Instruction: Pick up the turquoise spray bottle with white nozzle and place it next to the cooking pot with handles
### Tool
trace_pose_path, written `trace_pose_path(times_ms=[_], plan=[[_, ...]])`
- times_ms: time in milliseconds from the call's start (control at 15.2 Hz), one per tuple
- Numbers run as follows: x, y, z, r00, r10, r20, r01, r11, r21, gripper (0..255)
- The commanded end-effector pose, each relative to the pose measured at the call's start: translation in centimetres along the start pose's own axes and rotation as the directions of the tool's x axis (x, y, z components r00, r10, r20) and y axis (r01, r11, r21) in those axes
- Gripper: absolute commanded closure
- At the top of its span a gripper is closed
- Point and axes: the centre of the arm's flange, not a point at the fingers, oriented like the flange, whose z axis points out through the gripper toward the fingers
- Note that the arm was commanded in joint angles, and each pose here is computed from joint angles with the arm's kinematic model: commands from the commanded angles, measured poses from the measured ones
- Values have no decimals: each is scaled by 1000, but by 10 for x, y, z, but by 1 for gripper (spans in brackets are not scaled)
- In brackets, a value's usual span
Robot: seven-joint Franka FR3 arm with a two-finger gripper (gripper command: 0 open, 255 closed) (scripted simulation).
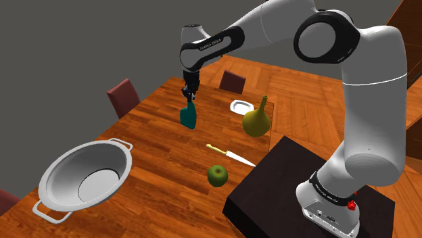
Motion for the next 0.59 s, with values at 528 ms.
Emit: trace_pose_path(times_ms=[528], plan=[[0,0,-53,1000,0,0,0,1000,0,255]])
